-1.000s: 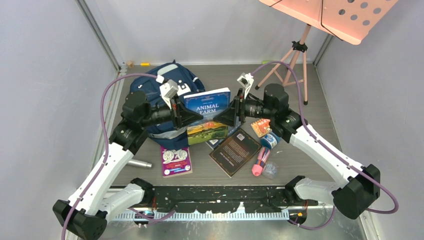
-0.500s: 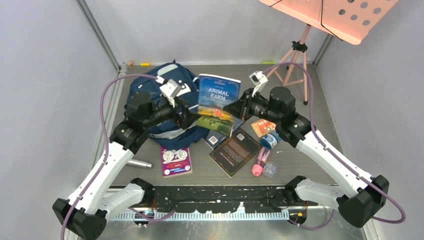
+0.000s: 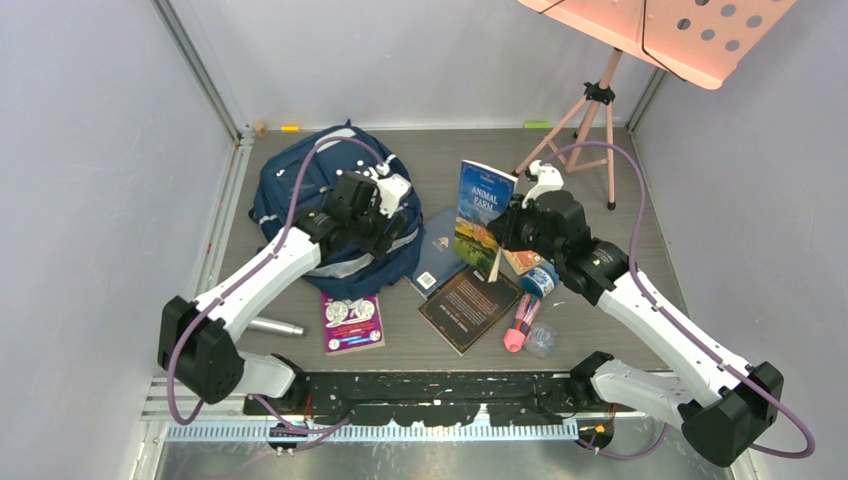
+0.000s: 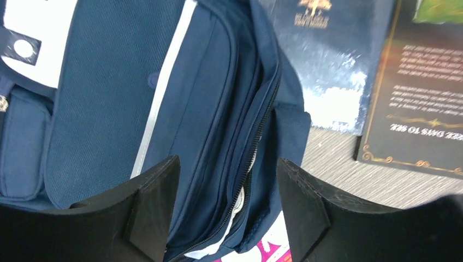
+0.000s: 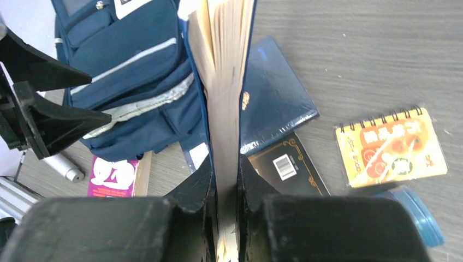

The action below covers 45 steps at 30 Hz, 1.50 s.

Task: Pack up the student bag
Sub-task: Place the book in the student bag.

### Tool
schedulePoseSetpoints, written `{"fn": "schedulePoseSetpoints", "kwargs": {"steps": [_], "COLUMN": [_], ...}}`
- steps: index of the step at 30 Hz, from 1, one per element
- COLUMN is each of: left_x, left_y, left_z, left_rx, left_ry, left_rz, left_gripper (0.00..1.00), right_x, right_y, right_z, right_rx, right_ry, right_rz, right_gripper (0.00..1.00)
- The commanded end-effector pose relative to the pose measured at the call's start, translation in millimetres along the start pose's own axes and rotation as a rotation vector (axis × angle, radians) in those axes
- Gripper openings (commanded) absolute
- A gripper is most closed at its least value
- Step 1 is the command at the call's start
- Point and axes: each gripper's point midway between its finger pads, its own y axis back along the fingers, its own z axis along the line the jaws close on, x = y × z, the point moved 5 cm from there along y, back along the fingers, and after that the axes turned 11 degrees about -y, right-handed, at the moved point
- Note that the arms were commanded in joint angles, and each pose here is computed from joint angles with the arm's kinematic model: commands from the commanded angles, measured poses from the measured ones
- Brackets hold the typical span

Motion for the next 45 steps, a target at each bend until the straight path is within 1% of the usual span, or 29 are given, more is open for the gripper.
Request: {"fn": "schedulePoseSetpoints", "kwargs": {"steps": [1,7,10,12,15,16,19,20,21,24,27,30,32,39,45], "left_x": [3,8,8,7,6,5,-1,-6,-14,-39,-62,-78,-83,-87,-92], "left_y": [2,-7,-9,-8,-5,-5,-2,1,6,24,51,73,84,94,95], "left_z": [8,5,-2,-10,-16,-17,-15,-13,-10,2,17,28,32,35,32], "left_rx": [-0.029,0.001,0.058,0.134,0.192,0.198,0.193,0.181,0.157,0.058,-0.058,-0.145,-0.179,-0.209,-0.184], "left_ry": [-0.019,-0.013,-0.011,-0.01,-0.004,-0.002,0.005,0.008,0.013,0.011,0.034,0.07,0.081,0.09,0.102], "left_rz": [0.103,0.152,0.166,0.164,0.189,0.192,0.172,0.155,0.132,0.056,-0.046,-0.162,-0.211,-0.264,-0.306], "left_gripper": [0.67,0.69,0.63,0.53,0.31,0.26,0.04,0.0,0.0,0.0,0.0,0.0,0.0,0.0,0.0], "right_x": [-20,-12,-9,-7,-10,-7,-5,-3,2,13,24,39,45,50,46], "right_y": [18,20,20,21,27,28,31,30,30,19,12,1,-5,-19,-43], "right_z": [8,1,1,1,6,10,23,25,29,31,37,41,49,88,104], "right_rx": [-0.036,-0.015,-0.009,-0.001,0.024,0.013,-0.031,-0.041,-0.062,-0.058,-0.065,-0.056,-0.074,-0.188,-0.249], "right_ry": [-0.035,-0.048,-0.074,-0.113,-0.215,-0.262,-0.37,-0.389,-0.429,-0.507,-0.585,-0.625,-0.657,-0.751,-0.859], "right_rz": [-0.117,-0.097,-0.08,-0.069,-0.047,-0.021,0.031,0.046,0.083,0.139,0.221,0.273,0.291,0.288,0.255], "right_gripper": [0.0,0.0,0.0,0.0,0.0,0.0,0.01,0.0,0.0,0.0,0.0,0.0,0.0,0.0,0.01]}}
